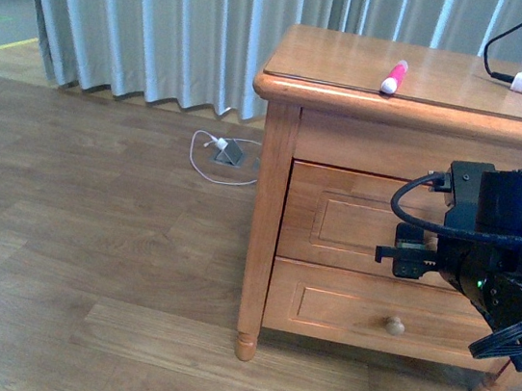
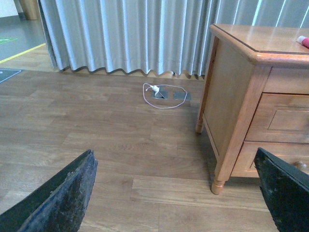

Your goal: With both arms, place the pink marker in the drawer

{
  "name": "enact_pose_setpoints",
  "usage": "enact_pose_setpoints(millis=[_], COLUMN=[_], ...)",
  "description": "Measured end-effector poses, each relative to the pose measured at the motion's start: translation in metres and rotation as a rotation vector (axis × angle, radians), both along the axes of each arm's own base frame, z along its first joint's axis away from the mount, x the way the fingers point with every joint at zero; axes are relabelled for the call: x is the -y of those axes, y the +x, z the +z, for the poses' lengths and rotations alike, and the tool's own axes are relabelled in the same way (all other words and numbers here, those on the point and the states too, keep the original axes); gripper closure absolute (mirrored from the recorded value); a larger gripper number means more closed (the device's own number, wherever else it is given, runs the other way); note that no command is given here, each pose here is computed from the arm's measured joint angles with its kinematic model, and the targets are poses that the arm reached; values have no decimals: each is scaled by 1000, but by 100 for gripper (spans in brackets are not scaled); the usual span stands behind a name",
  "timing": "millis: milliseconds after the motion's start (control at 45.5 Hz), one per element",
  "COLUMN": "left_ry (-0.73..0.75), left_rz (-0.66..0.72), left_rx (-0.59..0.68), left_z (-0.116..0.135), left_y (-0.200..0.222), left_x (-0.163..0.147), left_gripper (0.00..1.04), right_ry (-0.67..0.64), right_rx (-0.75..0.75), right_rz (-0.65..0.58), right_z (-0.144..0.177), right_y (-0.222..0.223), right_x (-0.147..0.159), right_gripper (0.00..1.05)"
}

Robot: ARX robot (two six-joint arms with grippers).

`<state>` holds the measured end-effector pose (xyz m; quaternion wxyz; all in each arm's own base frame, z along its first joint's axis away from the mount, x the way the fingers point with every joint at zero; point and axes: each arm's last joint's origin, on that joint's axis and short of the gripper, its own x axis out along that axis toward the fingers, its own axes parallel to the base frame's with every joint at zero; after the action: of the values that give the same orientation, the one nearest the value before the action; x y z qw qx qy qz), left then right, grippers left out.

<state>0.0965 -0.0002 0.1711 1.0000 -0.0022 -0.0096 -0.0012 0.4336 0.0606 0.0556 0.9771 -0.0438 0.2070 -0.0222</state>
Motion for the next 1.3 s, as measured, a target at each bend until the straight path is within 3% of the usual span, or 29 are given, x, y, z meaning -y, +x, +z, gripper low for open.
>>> enact_pose_setpoints(millis=[220,286,725,1296], left_ry=[0,0,0,0], left_rz=[0,0,0,0], left_rx=[0,0,0,0], left_z=[0,0,0,0], left_y=[0,0,0,0], left_x=[0,0,0,0], left_gripper=[6,6,6,6], right_ry=[6,7,53,121], right_rx=[-30,-38,-167,-305], right_rz=[17,22,40,126], right_z=[-2,-2,12,23], right_y=[-1,-1,-35,-155], right_x=[-1,-2,1,19], right_gripper=[77,80,81,81])
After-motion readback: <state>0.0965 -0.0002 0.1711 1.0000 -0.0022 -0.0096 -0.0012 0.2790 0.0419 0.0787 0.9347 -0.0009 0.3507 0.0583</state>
